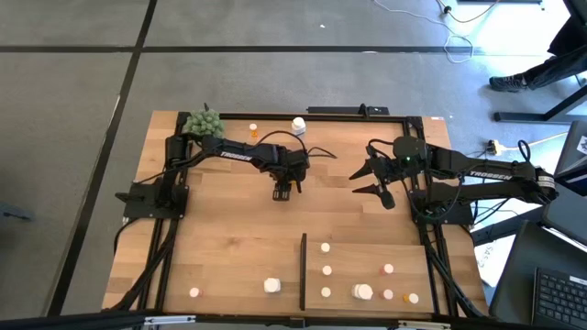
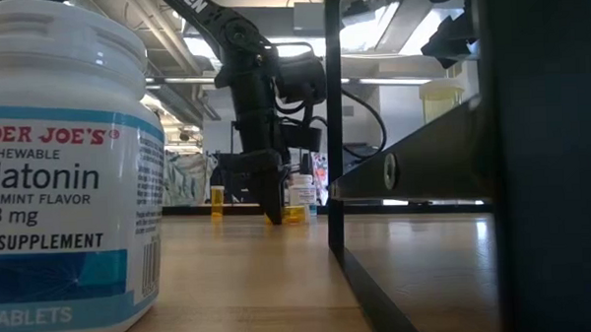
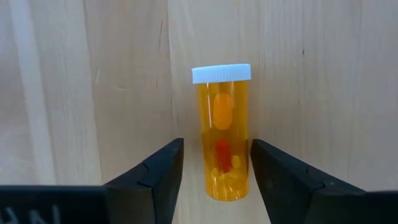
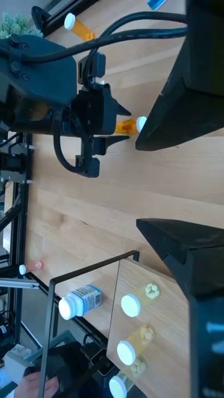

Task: Pick and place medicine bottles onto shelf by color
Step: Put the bottom orange pill bottle on the shelf aligned with the other orange pill bottle

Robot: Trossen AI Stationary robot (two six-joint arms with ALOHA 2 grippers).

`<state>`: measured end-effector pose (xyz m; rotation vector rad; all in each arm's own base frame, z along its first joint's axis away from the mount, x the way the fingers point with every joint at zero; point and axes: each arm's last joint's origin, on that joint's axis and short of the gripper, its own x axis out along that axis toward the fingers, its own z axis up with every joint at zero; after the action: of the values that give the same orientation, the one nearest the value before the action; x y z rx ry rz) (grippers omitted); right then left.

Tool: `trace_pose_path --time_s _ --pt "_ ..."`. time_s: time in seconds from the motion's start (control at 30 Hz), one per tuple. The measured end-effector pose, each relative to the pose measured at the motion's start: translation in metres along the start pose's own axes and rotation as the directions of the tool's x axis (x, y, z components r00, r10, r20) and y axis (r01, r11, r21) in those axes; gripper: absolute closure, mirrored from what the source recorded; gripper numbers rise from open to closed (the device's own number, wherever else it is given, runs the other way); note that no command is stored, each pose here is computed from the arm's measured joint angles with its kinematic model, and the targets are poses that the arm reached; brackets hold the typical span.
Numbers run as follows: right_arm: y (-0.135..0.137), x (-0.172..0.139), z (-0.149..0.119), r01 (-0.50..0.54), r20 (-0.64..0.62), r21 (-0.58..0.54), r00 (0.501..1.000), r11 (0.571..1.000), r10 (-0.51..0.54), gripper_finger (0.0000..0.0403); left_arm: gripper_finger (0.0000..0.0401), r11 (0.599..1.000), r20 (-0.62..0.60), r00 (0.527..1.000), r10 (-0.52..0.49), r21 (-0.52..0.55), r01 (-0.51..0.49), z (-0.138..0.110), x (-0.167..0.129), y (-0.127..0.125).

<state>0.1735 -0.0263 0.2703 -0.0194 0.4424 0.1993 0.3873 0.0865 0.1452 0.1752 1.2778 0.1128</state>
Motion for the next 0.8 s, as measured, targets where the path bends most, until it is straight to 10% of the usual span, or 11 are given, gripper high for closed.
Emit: trace_pose_path --time_s 0.8 --pt "0.0 0.0 0.0 0.0 0.0 0.0 1.0 1.0 0.0 0.0211 0.032 0.999 0.014 0.999 0.032 -0.037 -0.031 0.0082 -0.0049 -0.0012"
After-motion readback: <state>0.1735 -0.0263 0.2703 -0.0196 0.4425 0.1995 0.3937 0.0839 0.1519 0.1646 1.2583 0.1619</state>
